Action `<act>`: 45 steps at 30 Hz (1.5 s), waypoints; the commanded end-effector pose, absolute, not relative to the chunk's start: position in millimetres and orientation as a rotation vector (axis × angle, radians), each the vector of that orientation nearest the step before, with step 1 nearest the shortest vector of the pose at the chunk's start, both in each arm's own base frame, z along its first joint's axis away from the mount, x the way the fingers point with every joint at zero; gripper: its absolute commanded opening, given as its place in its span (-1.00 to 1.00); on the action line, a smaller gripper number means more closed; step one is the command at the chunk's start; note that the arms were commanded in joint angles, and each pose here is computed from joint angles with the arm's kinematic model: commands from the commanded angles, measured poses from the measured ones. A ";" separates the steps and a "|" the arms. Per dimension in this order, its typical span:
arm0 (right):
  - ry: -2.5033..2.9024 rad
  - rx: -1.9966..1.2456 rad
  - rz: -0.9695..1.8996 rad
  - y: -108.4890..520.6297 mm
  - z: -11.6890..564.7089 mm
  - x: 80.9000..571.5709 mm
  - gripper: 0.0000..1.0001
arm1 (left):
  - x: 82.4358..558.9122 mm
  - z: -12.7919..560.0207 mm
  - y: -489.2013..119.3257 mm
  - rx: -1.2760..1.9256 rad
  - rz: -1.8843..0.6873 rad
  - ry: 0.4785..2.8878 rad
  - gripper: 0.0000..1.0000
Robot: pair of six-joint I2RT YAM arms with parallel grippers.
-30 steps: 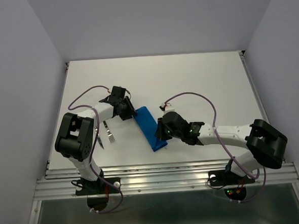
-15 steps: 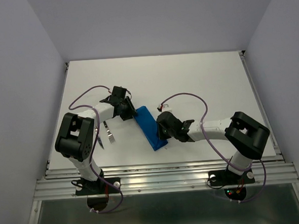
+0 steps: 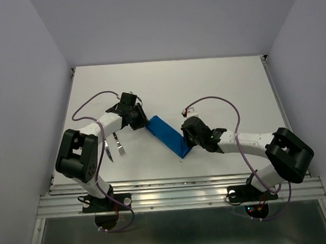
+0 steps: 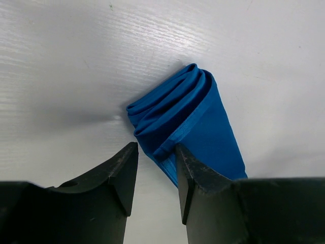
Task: Fold the napkin into a case and place the utensils inside
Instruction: Move the smaller rectangle folded napkin to the center of the board, then pick up the top corner of the smaller rectangle folded napkin from the center of the board.
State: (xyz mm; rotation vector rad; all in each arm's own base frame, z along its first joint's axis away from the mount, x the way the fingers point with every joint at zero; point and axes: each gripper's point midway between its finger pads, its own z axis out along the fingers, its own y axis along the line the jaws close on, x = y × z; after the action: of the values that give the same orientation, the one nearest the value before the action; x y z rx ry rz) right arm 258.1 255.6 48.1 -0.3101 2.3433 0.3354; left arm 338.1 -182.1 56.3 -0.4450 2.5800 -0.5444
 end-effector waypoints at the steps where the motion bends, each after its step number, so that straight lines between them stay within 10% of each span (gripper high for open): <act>1: 2.224 -0.371 0.429 282.0 101.0 275.8 -0.58 | 346.6 93.2 -180.7 -0.401 -0.551 2.497 -0.08; 45: 2.180 -0.564 0.298 445.3 90.9 330.0 -0.14 | 340.1 95.9 -64.3 -0.847 -0.470 2.506 -0.07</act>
State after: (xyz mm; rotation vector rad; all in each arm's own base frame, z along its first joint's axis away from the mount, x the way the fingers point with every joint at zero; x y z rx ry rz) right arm 319.0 438.1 71.8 -0.5734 2.2361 0.3449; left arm 347.6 -62.0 87.5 -0.8606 2.5107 -0.4191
